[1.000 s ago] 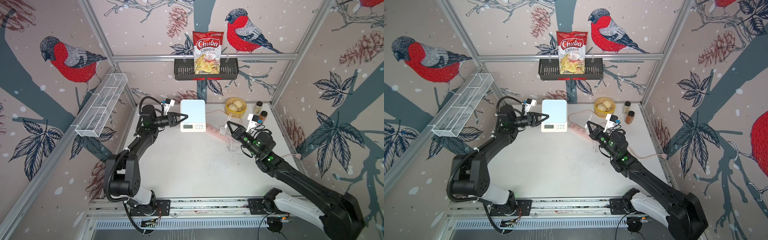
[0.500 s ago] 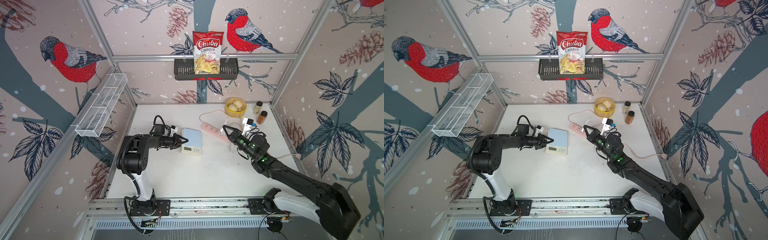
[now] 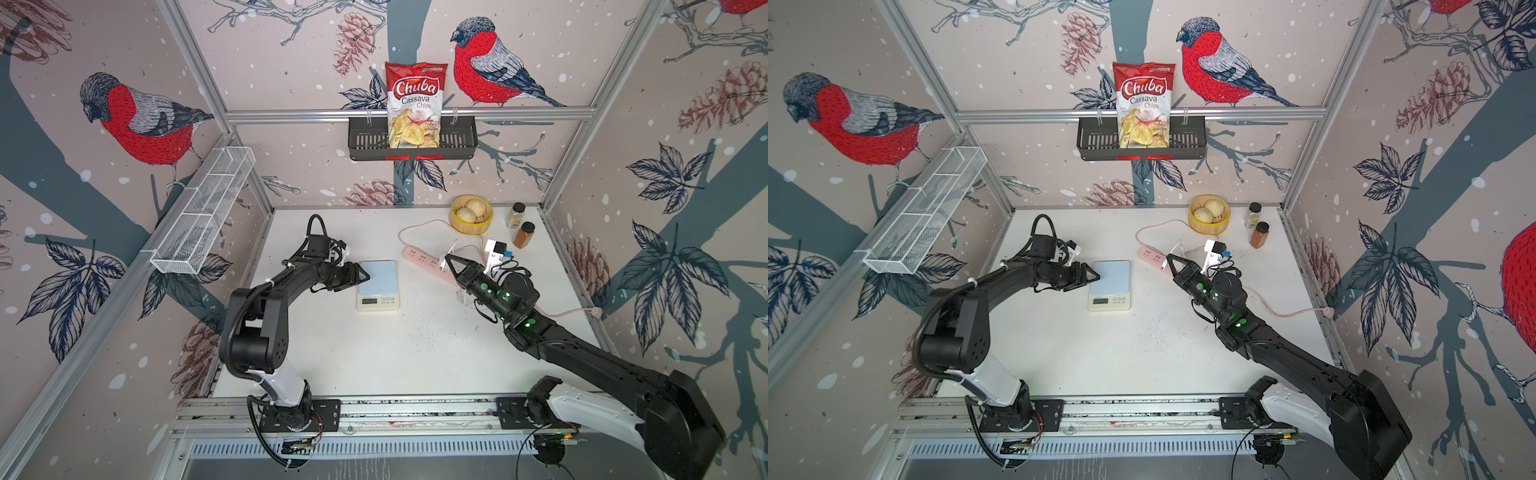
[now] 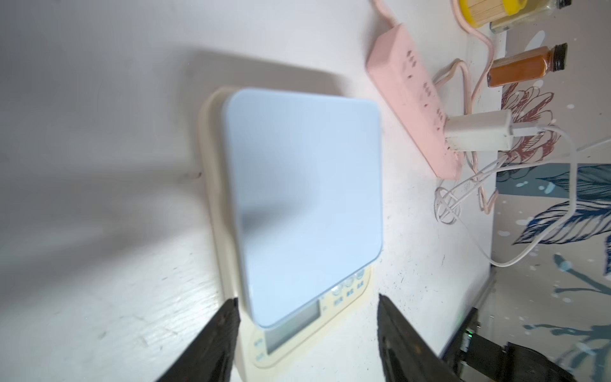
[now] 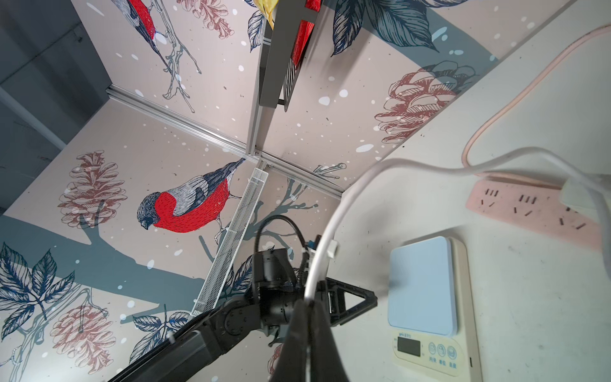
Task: Charge the electronic scale
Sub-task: Place the electronic scale at the center of the board, then adjust the charging cable.
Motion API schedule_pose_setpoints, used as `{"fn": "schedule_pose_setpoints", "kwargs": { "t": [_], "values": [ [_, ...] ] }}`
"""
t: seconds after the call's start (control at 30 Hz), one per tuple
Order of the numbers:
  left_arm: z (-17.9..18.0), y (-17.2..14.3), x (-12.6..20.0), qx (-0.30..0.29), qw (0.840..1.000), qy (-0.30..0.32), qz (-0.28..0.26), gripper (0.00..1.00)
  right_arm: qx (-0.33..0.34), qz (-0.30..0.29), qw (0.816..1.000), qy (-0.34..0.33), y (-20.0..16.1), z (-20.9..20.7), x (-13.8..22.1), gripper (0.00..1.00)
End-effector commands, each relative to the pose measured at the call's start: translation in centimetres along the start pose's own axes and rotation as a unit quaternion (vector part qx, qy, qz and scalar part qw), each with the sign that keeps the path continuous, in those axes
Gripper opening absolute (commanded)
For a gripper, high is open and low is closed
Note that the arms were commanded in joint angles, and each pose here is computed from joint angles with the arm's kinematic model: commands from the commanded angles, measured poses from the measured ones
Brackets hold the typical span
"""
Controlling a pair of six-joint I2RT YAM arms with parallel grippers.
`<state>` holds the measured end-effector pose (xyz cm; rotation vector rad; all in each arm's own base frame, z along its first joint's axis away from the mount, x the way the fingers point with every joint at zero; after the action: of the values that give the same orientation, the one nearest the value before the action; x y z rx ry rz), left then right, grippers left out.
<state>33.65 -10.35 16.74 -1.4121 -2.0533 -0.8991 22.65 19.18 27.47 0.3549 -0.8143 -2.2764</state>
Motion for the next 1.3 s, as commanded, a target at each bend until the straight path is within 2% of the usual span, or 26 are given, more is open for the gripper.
{"fn": "schedule_pose_setpoints", "kwargs": {
  "t": [0.0, 0.1, 0.2, 0.3, 0.4, 0.63, 0.83, 1.07, 1.27],
  "values": [
    [-4.7, 0.4, 2.2, -0.113, 0.991, 0.036, -0.064, 0.64, -0.008, 0.007, 1.000, 0.001, 0.2, 0.4, -0.4, 0.00],
    [-11.6, -0.6, 3.6, -0.212, 0.970, -0.025, -0.116, 0.63, -0.011, 0.013, 1.000, -0.001, 0.0, 0.4, -0.5, 0.00],
    [-17.1, -2.2, 4.5, -0.265, 0.947, -0.104, -0.147, 0.61, -0.013, 0.012, 1.000, -0.003, 0.0, 0.3, -0.5, 0.00],
    [-20.4, -4.1, 4.6, -0.296, 0.928, -0.177, -0.143, 0.58, -0.017, 0.012, 1.000, -0.011, 0.0, 0.2, -0.5, 0.00],
    [-22.1, -5.7, 4.2, -0.322, 0.916, -0.201, -0.128, 0.55, -0.022, 0.016, 0.999, -0.025, -0.1, -0.1, -0.5, 0.00],
    [-23.5, -8.0, 1.7, -0.348, 0.916, -0.175, -0.094, 0.52, -0.030, 0.018, 0.999, -0.034, -0.2, -0.3, -0.8, 0.00],
    [-23.5, -8.3, 0.1, -0.345, 0.922, -0.162, -0.072, 0.40, -0.035, 0.020, 0.999, -0.032, -0.3, -0.2, -0.8, 0.00],
    [-23.0, -8.7, -1.0, -0.345, 0.927, -0.136, -0.059, 0.45, -0.037, 0.016, 0.998, -0.041, -0.2, -0.3, -0.6, 0.00],
    [-22.9, -9.1, -1.6, -0.344, 0.928, -0.134, -0.049, 0.40, -0.040, 0.019, 0.998, -0.040, -0.2, -0.3, -0.8, 0.00]
  ]
}}
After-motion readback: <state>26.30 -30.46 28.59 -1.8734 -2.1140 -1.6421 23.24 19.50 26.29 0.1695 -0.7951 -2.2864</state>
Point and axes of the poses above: each gripper's point midway between its finger pads, its own x axis back along the fingers, its own z axis along the line the jaws close on, y = z × x, the point moved 8 cm from there along x, back along the fingers, and after that the axes turned 13 degrees about x, right-handed, at the moved point
